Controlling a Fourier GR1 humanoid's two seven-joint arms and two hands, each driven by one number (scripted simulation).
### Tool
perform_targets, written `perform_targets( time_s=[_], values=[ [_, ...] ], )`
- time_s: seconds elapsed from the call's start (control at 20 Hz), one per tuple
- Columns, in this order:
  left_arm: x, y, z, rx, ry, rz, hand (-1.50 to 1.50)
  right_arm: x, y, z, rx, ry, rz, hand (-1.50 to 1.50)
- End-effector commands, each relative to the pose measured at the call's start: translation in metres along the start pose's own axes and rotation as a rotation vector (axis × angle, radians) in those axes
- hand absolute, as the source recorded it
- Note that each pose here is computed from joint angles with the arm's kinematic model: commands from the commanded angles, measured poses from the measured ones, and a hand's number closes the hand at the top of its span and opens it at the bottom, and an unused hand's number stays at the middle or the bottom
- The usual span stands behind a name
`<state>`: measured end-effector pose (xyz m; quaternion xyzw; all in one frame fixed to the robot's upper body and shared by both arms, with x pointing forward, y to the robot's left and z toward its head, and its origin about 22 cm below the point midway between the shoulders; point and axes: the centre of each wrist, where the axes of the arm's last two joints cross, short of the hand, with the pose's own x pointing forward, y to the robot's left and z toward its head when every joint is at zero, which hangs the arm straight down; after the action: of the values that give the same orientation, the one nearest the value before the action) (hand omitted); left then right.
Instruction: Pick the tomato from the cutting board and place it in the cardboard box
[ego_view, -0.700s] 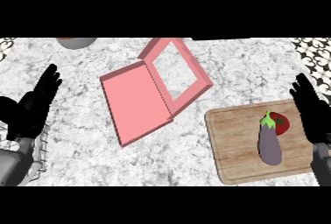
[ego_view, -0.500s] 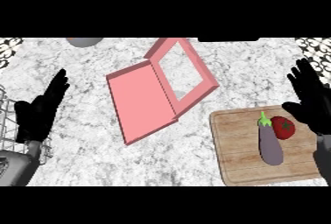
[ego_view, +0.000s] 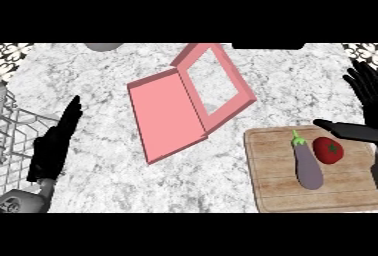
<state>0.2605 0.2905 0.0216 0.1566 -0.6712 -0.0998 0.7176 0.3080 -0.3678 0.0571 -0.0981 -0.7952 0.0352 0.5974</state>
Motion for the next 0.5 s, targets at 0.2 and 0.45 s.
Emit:
perform_targets(
  time_s=[0.2, 0.45],
  values=[
    [-0.003, -0.006, 0.009, 0.016, 0.041, -0.007, 0.0, 0.007, -0.074, 0.002, 0.235, -0.014, 0.271, -1.5],
    [-0.022, -0.005, 0.017, 0.021, 0.044, -0.003, 0.0, 0.054, -0.099, -0.015, 0.443, 0.055, 0.582, -1.5]
  ],
)
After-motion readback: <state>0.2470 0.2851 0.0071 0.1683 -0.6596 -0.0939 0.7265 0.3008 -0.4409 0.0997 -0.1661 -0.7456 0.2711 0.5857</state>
